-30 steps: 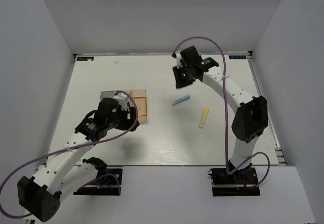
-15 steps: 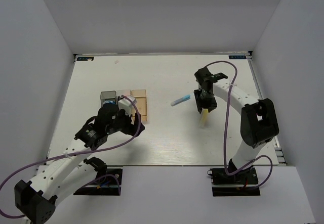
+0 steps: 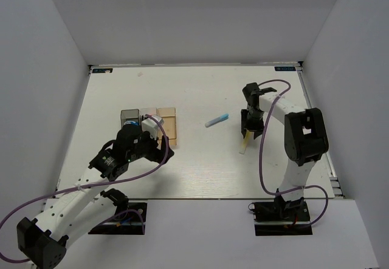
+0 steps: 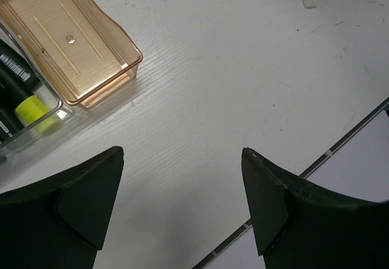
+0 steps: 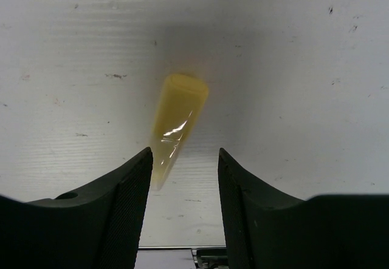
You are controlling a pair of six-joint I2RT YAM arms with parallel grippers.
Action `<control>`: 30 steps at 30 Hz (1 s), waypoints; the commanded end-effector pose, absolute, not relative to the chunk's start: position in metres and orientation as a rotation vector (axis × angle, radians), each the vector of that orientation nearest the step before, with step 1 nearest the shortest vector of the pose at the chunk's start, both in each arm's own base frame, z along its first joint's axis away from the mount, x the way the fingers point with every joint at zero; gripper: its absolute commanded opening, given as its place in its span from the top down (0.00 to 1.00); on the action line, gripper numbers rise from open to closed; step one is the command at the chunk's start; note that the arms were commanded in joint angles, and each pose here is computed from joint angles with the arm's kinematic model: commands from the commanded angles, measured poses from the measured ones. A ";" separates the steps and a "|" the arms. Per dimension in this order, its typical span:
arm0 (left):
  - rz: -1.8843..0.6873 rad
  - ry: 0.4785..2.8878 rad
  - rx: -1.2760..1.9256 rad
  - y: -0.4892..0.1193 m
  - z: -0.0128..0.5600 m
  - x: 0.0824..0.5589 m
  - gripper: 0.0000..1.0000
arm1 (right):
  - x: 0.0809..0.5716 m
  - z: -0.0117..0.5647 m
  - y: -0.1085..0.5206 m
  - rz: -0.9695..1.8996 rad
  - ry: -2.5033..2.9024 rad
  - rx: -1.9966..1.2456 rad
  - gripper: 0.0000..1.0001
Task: Sort the stationery into containers
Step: Grab a piece of stationery with the right arm
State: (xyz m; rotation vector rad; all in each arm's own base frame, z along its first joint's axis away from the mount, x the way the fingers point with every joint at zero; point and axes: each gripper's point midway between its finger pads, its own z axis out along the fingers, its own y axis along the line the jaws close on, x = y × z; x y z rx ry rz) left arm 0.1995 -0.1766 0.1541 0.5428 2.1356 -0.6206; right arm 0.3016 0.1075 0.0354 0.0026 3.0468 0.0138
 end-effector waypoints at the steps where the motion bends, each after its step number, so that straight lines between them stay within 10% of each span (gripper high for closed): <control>1: -0.632 2.117 0.563 -0.179 0.155 0.199 0.11 | 0.307 0.028 0.111 0.041 3.049 0.066 0.49; 14: -0.610 2.102 0.558 -0.176 0.158 0.200 0.11 | 0.297 -0.003 0.110 0.011 3.103 0.114 0.50; 20: -0.608 2.099 0.557 -0.175 0.158 0.200 0.11 | 0.289 -0.016 0.109 -0.001 3.124 0.139 0.94; 30: -0.563 2.067 0.531 -0.167 0.164 0.203 0.11 | 0.313 0.063 0.199 0.737 2.904 -0.227 1.00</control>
